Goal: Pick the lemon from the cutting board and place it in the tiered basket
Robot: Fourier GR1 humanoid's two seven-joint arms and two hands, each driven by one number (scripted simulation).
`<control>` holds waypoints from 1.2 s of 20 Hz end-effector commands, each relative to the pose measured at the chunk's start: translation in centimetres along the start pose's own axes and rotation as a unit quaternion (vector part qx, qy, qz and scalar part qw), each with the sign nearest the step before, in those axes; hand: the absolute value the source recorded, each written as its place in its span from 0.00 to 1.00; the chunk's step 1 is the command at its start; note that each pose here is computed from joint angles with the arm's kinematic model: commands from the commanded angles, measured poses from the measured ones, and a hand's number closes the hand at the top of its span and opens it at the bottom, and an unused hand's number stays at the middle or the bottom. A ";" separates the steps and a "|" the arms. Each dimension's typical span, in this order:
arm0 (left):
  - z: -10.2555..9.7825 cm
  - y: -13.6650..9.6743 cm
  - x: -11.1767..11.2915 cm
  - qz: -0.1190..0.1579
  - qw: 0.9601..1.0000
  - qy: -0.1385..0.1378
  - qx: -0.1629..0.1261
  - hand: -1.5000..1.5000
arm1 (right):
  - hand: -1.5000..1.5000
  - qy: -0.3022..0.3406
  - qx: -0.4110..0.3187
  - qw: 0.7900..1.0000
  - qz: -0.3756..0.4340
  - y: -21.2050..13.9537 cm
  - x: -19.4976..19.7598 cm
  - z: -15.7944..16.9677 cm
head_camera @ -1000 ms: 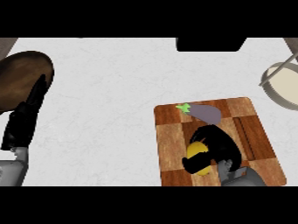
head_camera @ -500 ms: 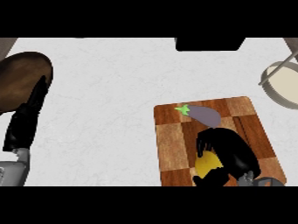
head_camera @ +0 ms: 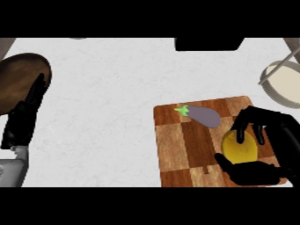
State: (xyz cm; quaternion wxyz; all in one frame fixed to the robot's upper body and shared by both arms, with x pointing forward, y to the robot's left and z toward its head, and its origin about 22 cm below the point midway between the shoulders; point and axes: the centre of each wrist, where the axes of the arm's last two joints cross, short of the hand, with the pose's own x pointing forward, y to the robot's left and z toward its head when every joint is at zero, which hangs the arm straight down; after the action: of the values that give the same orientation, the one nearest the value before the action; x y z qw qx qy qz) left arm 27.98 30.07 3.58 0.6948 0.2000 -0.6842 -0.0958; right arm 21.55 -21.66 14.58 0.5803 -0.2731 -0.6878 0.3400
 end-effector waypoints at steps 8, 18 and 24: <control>0.0 1.2 0.3 -0.003 1.000 -0.008 -0.006 0.50 | 1.00 -0.008 -0.140 0.986 0.086 -12.8 1.0 -0.4; -0.4 -1.3 -0.1 0.001 1.000 -0.005 -0.015 0.50 | 1.00 -0.013 -0.106 0.990 0.086 -16.5 -2.0 -6.4; 0.4 -1.9 0.9 -0.002 1.000 -0.018 -0.019 0.50 | 1.00 0.000 -0.152 0.974 0.168 -18.2 -4.3 -9.3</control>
State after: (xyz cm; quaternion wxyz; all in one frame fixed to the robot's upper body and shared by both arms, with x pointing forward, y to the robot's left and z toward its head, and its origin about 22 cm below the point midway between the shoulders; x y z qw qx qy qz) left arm 28.02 29.08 3.71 0.6909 0.1896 -0.6894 -0.1067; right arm 29.91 -33.70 26.62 0.4908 -0.4233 -0.6917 0.3184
